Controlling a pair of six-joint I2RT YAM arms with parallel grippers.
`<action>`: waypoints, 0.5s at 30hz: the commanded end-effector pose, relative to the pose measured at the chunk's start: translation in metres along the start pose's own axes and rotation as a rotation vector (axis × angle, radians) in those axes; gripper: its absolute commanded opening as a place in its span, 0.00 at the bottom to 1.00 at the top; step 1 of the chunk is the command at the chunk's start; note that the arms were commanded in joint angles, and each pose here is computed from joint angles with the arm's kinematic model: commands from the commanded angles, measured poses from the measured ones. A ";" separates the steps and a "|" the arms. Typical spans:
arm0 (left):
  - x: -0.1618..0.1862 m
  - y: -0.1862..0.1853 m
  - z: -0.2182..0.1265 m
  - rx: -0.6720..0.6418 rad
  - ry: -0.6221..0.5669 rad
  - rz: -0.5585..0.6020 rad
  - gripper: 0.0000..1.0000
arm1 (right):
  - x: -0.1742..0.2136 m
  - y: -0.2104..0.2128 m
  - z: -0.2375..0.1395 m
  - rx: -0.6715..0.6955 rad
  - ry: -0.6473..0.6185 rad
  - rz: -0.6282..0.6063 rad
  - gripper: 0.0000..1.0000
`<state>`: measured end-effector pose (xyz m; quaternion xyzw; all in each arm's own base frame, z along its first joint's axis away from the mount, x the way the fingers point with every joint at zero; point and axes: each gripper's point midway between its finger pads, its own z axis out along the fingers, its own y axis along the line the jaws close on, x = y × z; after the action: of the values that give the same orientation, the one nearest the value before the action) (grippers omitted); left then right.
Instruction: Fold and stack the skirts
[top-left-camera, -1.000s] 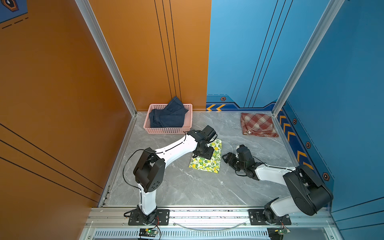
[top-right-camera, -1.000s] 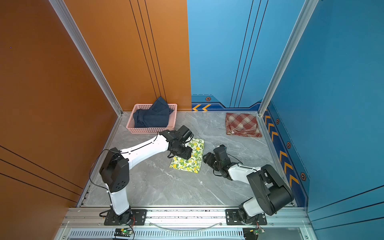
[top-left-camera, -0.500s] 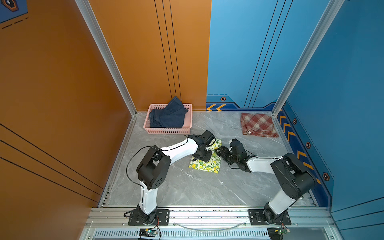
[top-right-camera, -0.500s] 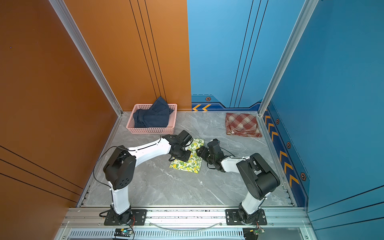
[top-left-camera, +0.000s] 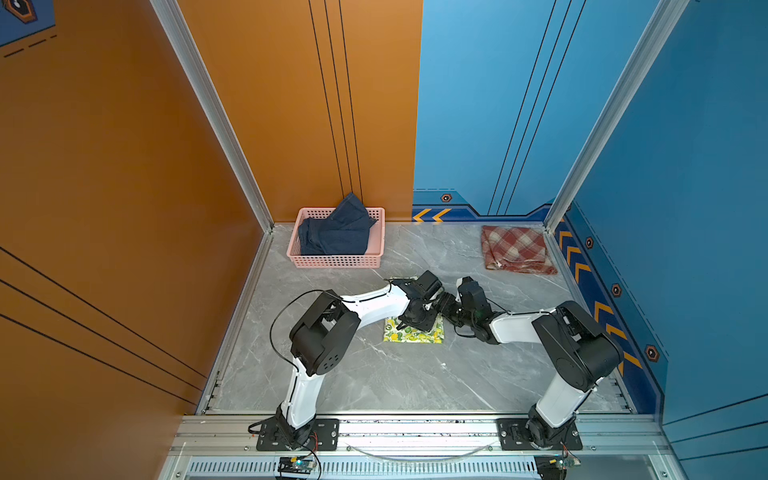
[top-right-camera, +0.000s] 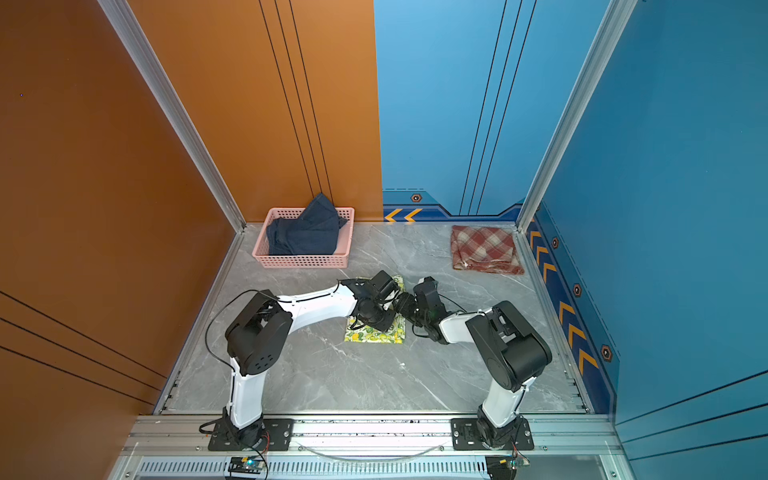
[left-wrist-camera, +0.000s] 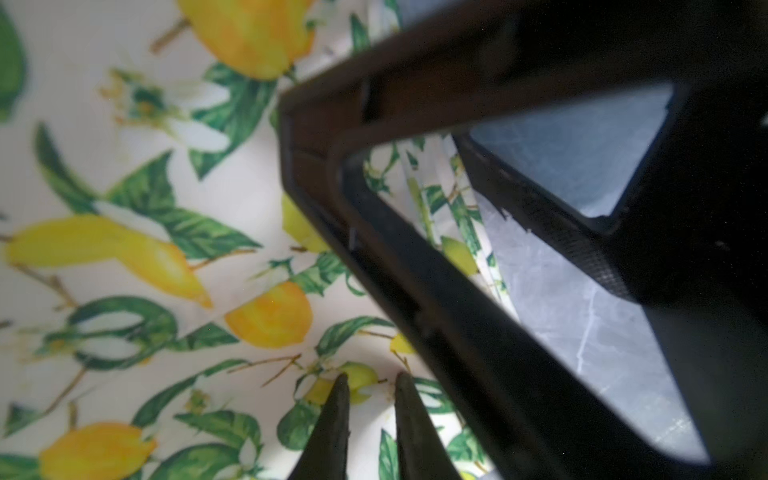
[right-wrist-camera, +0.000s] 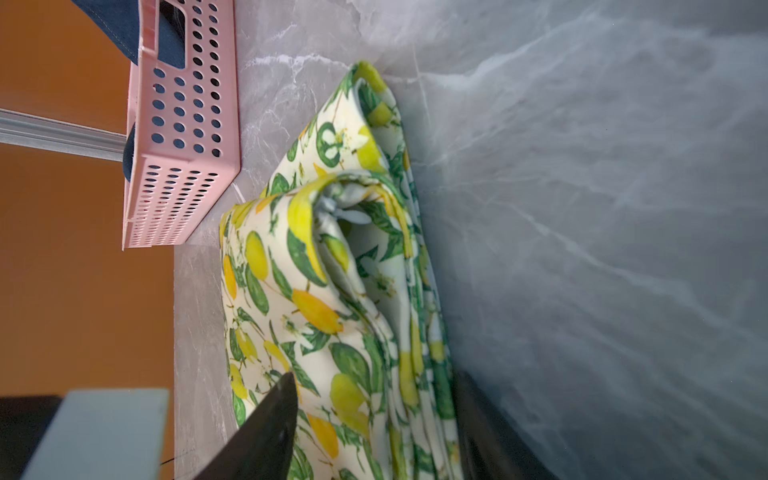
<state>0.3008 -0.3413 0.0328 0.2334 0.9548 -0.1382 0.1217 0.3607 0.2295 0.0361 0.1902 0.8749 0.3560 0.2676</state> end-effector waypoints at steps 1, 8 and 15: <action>-0.009 -0.006 -0.014 0.046 -0.058 -0.019 0.22 | 0.058 -0.079 0.000 0.253 0.179 0.046 0.57; -0.034 0.030 -0.075 0.078 -0.210 -0.121 0.40 | 0.057 -0.081 -0.005 0.278 0.180 0.005 0.52; -0.021 0.123 -0.095 -0.080 -0.212 -0.352 0.46 | 0.054 -0.078 -0.010 0.307 0.202 -0.070 0.53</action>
<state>0.3655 -0.2495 0.1275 0.0896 0.9486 -0.1866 0.2395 0.3598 0.2316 0.0334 0.1625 0.8865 0.3392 0.2695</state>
